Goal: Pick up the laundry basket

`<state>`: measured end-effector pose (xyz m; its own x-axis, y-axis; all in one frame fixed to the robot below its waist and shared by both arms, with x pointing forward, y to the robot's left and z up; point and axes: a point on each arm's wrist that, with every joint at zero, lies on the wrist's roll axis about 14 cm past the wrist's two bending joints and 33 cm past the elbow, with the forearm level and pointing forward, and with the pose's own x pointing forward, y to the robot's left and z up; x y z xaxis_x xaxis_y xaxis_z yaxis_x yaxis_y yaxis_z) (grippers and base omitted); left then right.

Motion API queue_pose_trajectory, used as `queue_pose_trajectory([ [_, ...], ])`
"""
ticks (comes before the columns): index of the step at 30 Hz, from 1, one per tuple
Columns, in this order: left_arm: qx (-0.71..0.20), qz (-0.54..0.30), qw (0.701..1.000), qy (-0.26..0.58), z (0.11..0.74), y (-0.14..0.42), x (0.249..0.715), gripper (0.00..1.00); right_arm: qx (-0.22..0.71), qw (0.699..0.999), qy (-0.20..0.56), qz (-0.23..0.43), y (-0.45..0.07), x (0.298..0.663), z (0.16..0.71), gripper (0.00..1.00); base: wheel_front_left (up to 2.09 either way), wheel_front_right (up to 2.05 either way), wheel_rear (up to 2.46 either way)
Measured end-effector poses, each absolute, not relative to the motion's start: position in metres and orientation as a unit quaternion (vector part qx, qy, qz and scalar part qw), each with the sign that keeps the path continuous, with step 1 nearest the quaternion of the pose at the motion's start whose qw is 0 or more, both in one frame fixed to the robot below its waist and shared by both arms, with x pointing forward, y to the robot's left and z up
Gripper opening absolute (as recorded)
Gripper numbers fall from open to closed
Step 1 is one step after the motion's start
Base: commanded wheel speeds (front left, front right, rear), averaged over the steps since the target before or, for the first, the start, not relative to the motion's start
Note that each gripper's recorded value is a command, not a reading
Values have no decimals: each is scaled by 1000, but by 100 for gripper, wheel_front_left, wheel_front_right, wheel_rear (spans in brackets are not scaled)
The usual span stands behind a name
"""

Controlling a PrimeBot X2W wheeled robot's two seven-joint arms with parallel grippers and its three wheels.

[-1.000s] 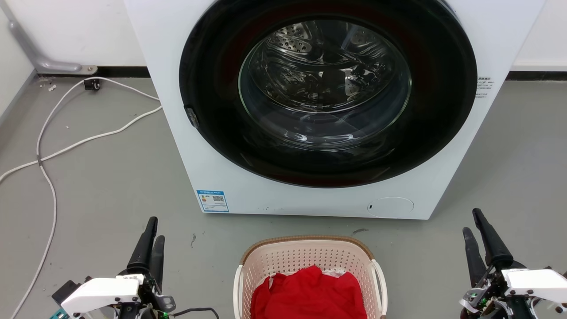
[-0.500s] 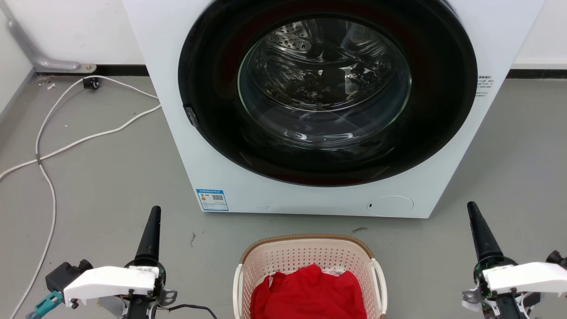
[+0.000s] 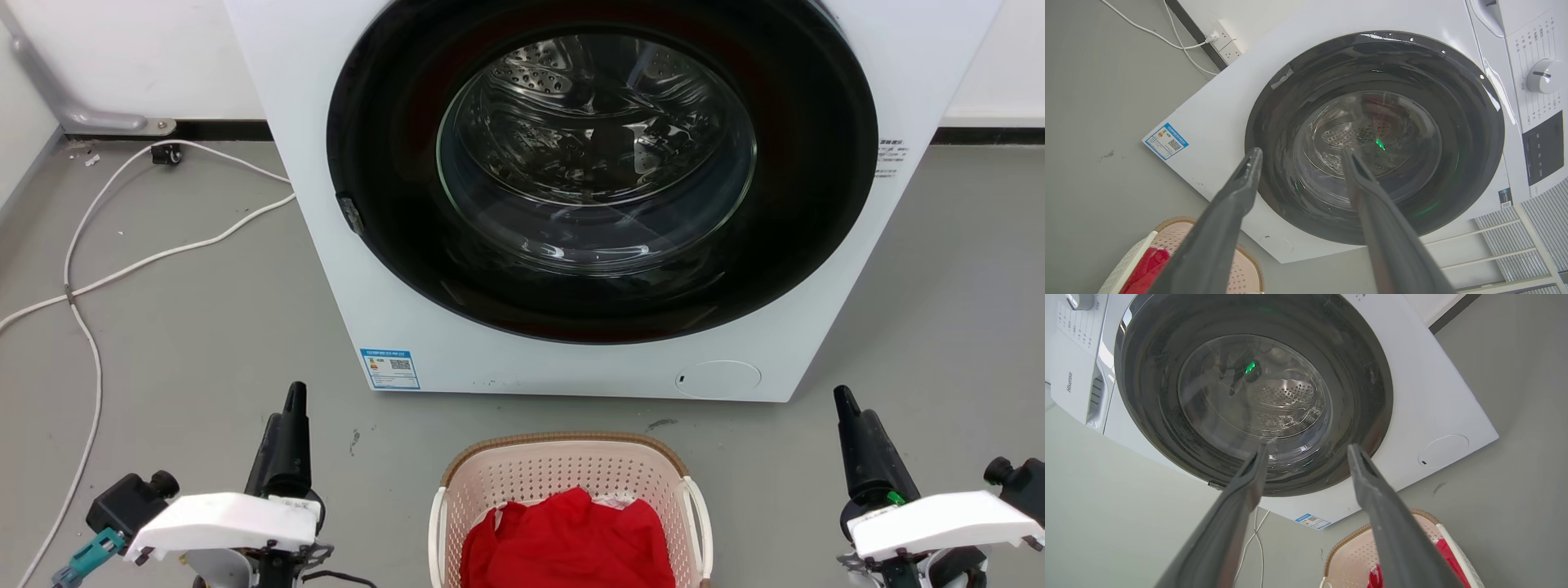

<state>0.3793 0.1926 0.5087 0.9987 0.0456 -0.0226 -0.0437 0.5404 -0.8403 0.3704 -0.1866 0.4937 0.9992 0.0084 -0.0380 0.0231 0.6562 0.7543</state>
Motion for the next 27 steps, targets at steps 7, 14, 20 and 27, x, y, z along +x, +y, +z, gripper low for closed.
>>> queue_pose_trajectory([
  [7,-435,25,900,-6,510,192,376,100,368,930,16,-1,-185,368,493,100,0,0,0],
  [14,-393,20,919,-12,512,190,374,100,320,947,11,5,-183,366,495,100,0,0,0],
  [20,-349,15,937,-22,515,187,372,100,270,963,4,13,-180,363,498,100,0,0,0],
  [27,-310,14,950,-22,513,186,369,100,229,973,-4,19,-178,362,501,100,0,0,0],
])
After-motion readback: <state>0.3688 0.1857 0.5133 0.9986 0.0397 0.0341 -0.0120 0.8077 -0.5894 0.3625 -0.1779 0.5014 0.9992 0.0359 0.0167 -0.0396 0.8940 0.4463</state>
